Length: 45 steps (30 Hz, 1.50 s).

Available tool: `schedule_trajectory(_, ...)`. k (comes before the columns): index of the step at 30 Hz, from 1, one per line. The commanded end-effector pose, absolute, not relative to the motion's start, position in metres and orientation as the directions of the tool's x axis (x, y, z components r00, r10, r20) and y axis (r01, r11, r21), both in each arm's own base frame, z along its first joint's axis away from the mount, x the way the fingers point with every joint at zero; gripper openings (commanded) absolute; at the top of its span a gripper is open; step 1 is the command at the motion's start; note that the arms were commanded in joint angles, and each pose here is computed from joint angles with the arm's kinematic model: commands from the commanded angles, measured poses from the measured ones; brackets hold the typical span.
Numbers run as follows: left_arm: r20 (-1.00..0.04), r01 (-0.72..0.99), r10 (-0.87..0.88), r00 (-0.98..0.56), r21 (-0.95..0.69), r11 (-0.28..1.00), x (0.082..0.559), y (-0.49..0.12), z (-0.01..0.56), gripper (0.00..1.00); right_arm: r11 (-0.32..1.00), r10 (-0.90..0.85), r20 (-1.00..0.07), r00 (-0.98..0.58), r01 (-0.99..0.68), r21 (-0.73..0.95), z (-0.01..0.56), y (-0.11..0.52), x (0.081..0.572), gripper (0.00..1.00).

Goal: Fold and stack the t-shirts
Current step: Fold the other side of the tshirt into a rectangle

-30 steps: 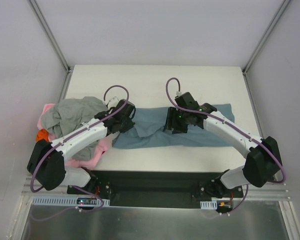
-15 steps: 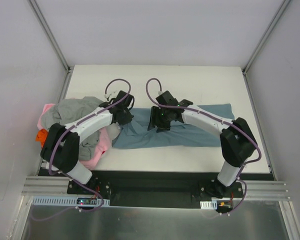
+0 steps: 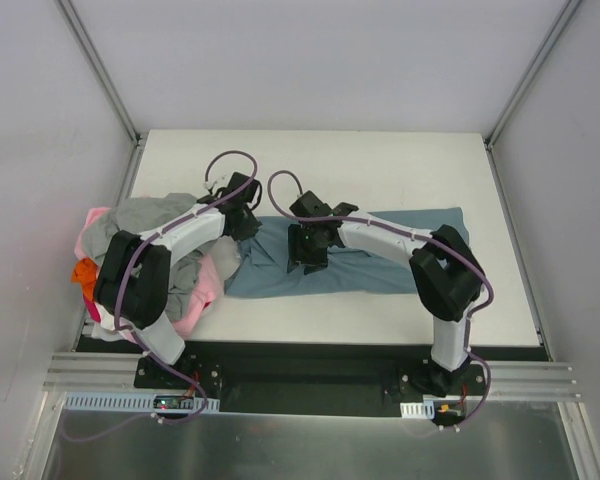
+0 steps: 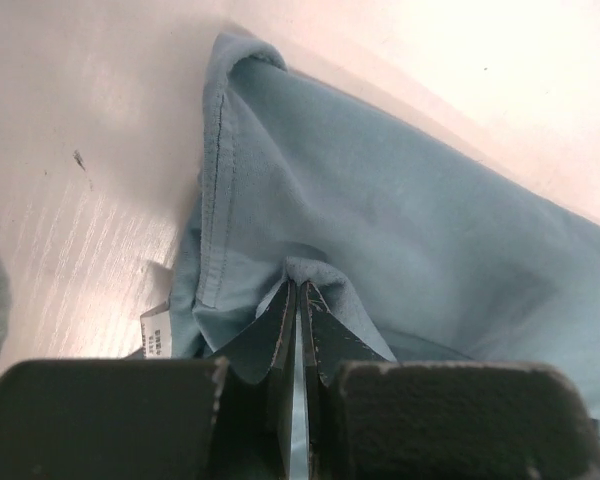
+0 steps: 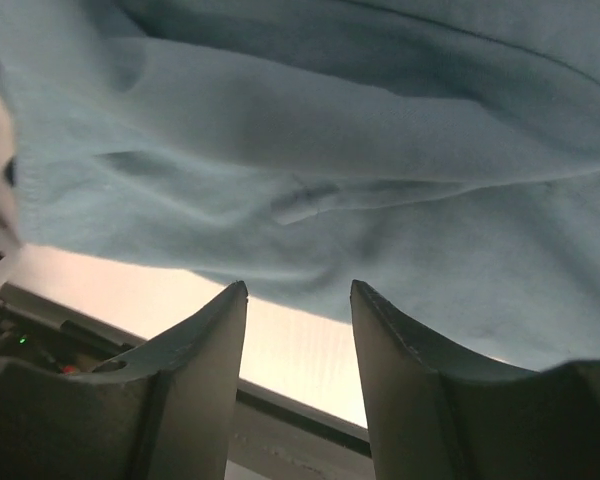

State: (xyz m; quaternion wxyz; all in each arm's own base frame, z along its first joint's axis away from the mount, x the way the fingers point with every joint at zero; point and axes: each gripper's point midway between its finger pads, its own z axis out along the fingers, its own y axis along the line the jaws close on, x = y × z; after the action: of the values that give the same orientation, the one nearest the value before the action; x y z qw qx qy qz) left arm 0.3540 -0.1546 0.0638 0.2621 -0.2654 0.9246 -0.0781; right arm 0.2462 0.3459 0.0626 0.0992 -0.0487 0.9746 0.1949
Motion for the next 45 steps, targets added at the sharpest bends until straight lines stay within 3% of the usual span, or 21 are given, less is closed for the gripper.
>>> schedule_trajectory(1, -0.445, -0.437, -0.523, -0.727, -0.287, 0.852, 0.357, -0.155, 0.063, 0.0, 0.94, -0.035, -0.212, -0.977, -0.105, 0.326, 0.055, 0.352, 0.251, 0.49)
schedule_trajectory(19, -0.44, -0.441, -0.526, -0.728, -0.286, 0.851, 0.349, -0.151, 0.056, 0.0, 0.949, 0.009, -0.233, -0.973, -0.065, 0.308, 0.044, 0.367, 0.261, 0.4)
schedule_trajectory(29, -0.437, -0.445, -0.533, -0.725, -0.294, 0.846, 0.349, -0.148, 0.055, 0.0, 0.952, 0.016, -0.247, -0.969, -0.061, 0.299, 0.043, 0.368, 0.266, 0.27)
schedule_trajectory(36, -0.431, -0.449, -0.536, -0.726, -0.292, 0.844, 0.347, -0.147, 0.052, 0.0, 0.951, 0.019, -0.251, -0.968, -0.06, 0.303, 0.044, 0.373, 0.269, 0.26)
schedule_trajectory(42, -0.432, -0.452, -0.538, -0.724, -0.292, 0.843, 0.346, -0.145, 0.052, 0.0, 0.956, 0.014, -0.241, -0.971, -0.057, 0.288, 0.039, 0.372, 0.269, 0.02)
schedule_trajectory(45, -0.432, -0.455, -0.541, -0.721, -0.293, 0.841, 0.346, -0.144, 0.052, 0.0, 0.959, 0.004, -0.238, -0.971, -0.064, 0.275, 0.04, 0.369, 0.269, 0.01)
